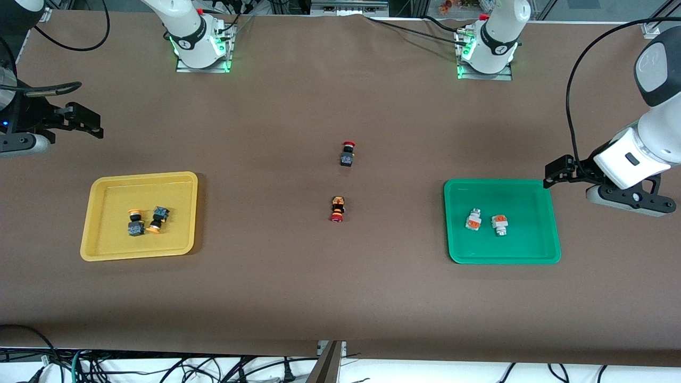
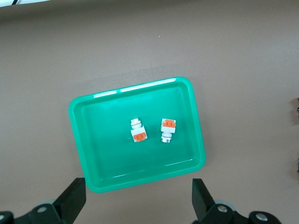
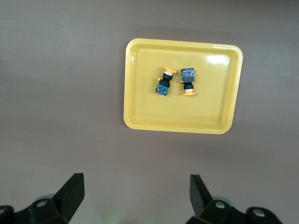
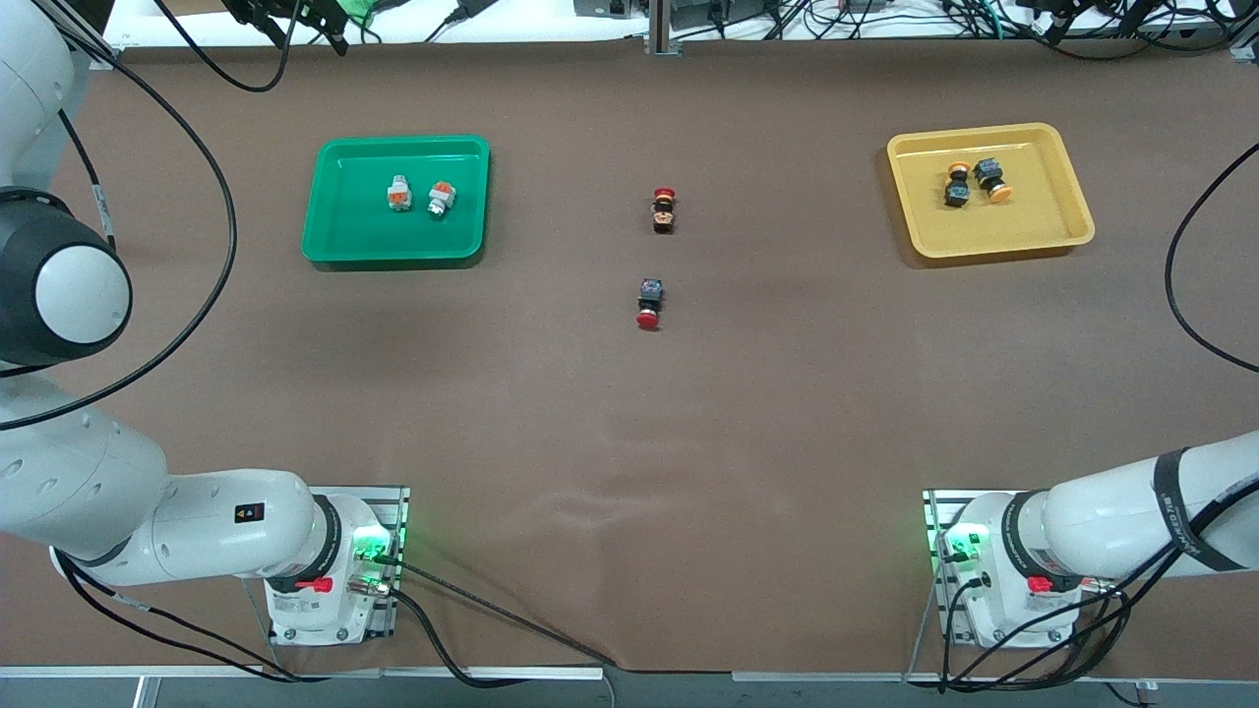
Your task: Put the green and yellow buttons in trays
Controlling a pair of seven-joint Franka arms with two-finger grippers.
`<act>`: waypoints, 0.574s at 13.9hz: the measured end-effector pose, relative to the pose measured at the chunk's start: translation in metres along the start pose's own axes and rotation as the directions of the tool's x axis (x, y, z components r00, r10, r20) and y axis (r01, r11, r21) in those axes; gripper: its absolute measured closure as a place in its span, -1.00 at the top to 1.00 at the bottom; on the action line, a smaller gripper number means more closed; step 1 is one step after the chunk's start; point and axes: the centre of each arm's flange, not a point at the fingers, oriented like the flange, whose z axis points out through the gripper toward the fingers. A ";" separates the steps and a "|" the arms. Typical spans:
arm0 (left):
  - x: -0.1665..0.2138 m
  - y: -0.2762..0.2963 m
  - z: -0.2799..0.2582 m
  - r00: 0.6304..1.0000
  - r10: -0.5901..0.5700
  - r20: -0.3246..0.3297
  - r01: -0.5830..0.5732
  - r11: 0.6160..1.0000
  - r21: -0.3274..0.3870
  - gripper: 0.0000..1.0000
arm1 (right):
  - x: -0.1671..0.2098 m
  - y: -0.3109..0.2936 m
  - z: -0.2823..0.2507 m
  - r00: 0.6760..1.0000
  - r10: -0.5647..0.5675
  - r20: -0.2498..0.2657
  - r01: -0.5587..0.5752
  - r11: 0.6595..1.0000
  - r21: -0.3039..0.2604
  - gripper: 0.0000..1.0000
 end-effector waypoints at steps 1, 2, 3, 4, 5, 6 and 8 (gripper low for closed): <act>-0.001 0.000 -0.003 1.000 -0.001 -0.003 0.001 1.000 0.001 1.00 | 0.000 0.000 0.000 1.000 0.000 0.000 0.000 1.000 0.000 1.00; -0.003 0.000 -0.008 1.000 -0.002 -0.001 0.002 1.000 0.002 1.00 | 0.000 0.000 0.000 1.000 0.000 0.000 0.000 1.000 0.000 1.00; -0.008 0.000 -0.013 1.000 -0.005 0.009 0.005 1.000 0.003 1.00 | 0.000 0.000 0.000 1.000 0.000 0.000 0.000 1.000 0.000 1.00; -0.012 0.000 -0.020 1.000 -0.011 0.013 0.011 1.000 0.005 1.00 | 0.000 0.000 0.000 1.000 0.000 0.000 0.000 1.000 0.000 1.00; -0.017 0.001 -0.028 0.999 -0.028 0.016 0.028 1.000 0.008 1.00 | 0.000 0.000 0.000 1.000 0.000 0.000 0.000 1.000 0.000 1.00; -0.024 0.004 -0.034 0.999 -0.051 0.020 0.050 0.999 0.011 1.00 | 0.000 0.000 0.000 1.000 0.000 0.000 0.000 1.000 0.000 1.00; -0.037 0.013 -0.039 0.996 -0.083 0.024 0.083 0.996 0.021 1.00 | 0.000 0.000 0.000 1.000 0.000 0.000 0.000 1.000 0.000 1.00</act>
